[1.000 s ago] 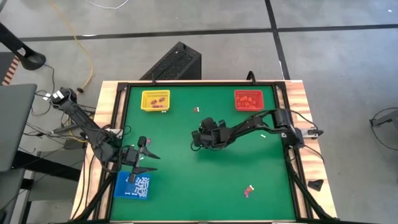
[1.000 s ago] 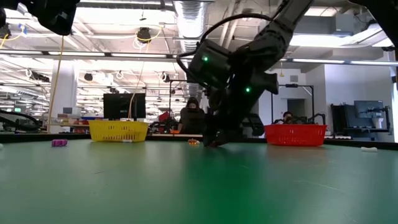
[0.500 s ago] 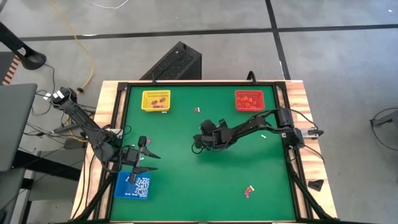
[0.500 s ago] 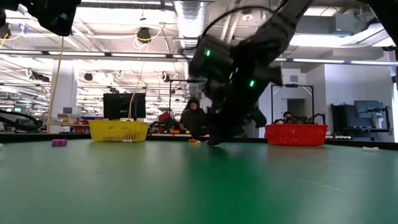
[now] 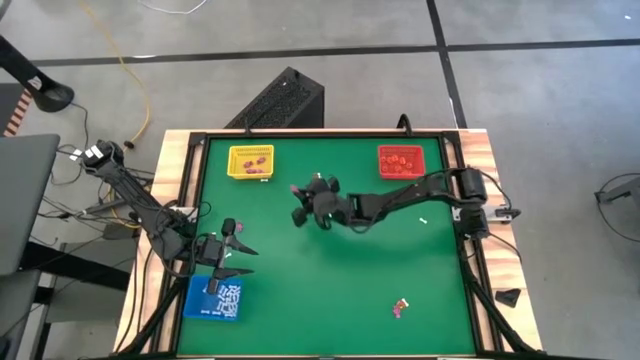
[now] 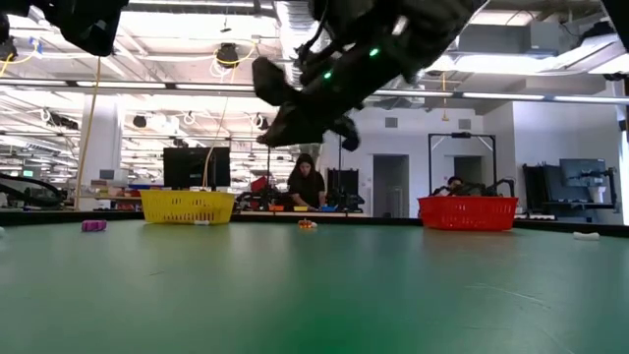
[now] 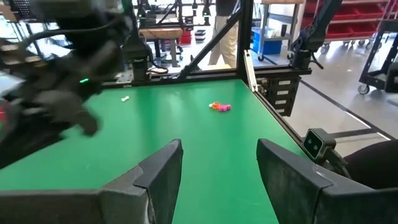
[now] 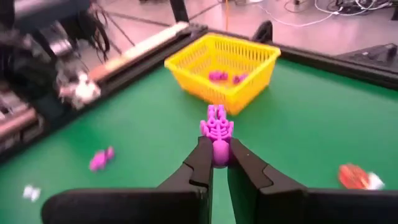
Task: Sort Halloween decoration
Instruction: Put the pink skeleton toy into the yellow bin
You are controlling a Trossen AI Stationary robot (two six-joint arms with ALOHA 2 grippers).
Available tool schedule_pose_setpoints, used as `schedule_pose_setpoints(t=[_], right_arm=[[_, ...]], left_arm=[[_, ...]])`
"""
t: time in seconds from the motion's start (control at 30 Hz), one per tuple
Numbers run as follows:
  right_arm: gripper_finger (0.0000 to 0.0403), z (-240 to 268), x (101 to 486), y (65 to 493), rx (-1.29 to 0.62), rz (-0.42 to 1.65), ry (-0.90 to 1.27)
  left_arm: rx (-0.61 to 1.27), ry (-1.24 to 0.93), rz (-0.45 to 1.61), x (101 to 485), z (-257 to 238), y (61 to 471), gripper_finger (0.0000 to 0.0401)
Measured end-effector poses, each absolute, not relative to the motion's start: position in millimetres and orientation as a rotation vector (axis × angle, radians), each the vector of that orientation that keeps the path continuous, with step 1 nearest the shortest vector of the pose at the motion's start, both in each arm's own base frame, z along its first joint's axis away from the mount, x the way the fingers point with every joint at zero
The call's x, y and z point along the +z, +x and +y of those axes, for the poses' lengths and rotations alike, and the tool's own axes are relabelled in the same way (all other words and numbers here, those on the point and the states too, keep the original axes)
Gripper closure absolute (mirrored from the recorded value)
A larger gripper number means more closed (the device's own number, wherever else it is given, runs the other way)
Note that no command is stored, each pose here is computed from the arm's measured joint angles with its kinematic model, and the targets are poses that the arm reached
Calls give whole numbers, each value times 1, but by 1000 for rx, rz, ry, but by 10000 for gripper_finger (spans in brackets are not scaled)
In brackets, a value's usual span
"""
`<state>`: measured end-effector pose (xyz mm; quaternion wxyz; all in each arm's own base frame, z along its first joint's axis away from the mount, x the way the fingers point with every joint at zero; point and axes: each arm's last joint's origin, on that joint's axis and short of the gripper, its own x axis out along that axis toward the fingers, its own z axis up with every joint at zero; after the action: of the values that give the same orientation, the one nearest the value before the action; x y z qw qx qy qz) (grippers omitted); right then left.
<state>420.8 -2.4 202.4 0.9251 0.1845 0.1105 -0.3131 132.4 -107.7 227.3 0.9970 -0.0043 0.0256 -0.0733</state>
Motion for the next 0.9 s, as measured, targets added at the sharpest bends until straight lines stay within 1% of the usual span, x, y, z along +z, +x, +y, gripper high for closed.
schedule_pose_setpoints(t=[0.07,0.23,0.4,0.53,0.67,0.73,0.9], right_arm=[[348,-15,202,432,-634,200,399],[348,-51,197,465,-591,222,412],[347,-89,206,502,-562,182,450],[337,-114,206,526,-539,193,470],[328,-127,202,546,-455,202,493],[321,-131,199,552,-412,226,505],[290,-138,192,556,-412,242,502]], left_arm=[[-146,-12,46,228,-108,132,205],[-146,-10,45,228,-108,132,205],[-141,-3,47,228,-108,132,205],[-143,0,48,228,-108,132,205],[-148,-4,49,228,-108,132,205],[-148,-4,49,228,-108,132,205],[-148,-2,56,227,-108,132,205]])
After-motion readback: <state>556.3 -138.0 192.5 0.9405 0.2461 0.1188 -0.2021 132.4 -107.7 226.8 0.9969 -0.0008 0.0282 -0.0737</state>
